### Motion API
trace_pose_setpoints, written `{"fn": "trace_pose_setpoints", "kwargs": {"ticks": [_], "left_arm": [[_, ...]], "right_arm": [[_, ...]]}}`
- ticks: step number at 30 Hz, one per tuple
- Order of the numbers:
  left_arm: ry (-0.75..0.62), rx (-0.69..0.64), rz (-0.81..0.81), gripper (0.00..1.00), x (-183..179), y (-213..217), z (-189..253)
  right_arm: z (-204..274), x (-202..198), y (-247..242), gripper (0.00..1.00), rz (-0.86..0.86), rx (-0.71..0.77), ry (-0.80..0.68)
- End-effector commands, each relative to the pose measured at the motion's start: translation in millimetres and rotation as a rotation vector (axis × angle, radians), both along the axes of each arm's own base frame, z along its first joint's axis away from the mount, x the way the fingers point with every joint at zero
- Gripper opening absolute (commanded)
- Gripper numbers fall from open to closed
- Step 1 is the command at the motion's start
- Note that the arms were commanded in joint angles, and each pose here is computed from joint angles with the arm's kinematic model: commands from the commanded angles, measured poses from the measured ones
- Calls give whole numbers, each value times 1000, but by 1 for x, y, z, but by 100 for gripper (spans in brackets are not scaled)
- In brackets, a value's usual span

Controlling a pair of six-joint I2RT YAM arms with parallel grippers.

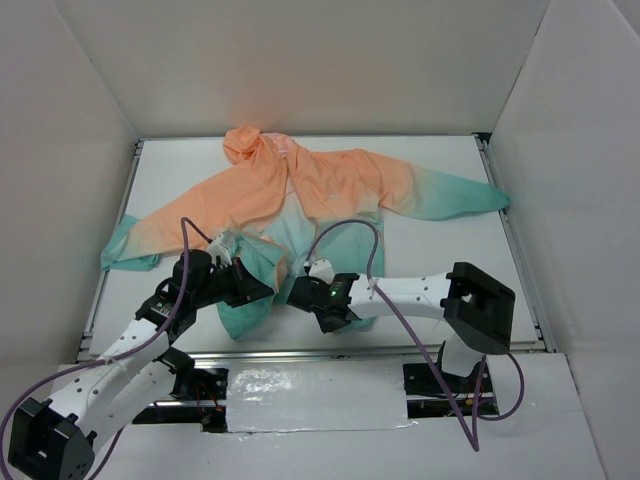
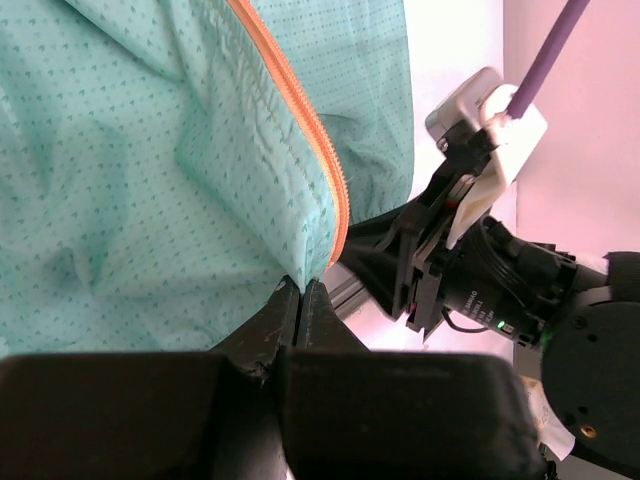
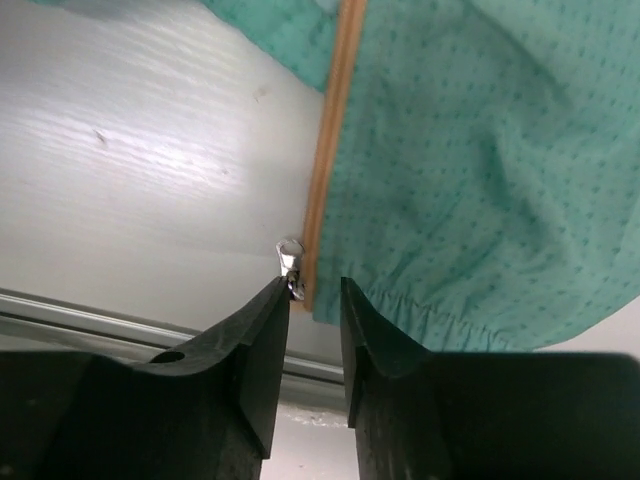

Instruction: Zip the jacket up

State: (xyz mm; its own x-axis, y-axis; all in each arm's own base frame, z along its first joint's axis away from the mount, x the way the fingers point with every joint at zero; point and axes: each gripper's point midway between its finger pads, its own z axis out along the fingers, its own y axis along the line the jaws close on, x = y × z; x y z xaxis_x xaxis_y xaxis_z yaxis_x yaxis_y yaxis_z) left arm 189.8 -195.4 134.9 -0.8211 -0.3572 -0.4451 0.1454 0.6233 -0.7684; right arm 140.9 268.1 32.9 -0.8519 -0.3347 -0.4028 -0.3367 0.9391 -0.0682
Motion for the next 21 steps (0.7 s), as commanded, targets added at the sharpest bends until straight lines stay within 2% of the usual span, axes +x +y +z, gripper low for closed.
{"fn": "trace_pose_setpoints", "kwargs": {"ticks": [1, 2, 6, 11, 16, 21], "left_arm": [[-54, -19, -10, 0, 5, -2, 11], [-53, -17, -8, 0, 5, -2, 11], [-48, -19, -6, 0, 4, -2, 8], [-45, -22, -15, 0, 4, -3, 8], [-46, -6, -5, 0, 3, 0, 7], [-47, -9, -11, 0, 3, -1, 7]], "right_arm": [[7, -8, -1, 37, -21, 68, -1], [7, -8, -2, 42, -48, 84, -6], [10, -5, -5, 45, -60, 107, -16], [6, 0, -6, 43, -26, 24, -13], [17, 2, -7, 41, -16, 54, -28], [5, -4, -27, 40, -8, -19, 20]]}}
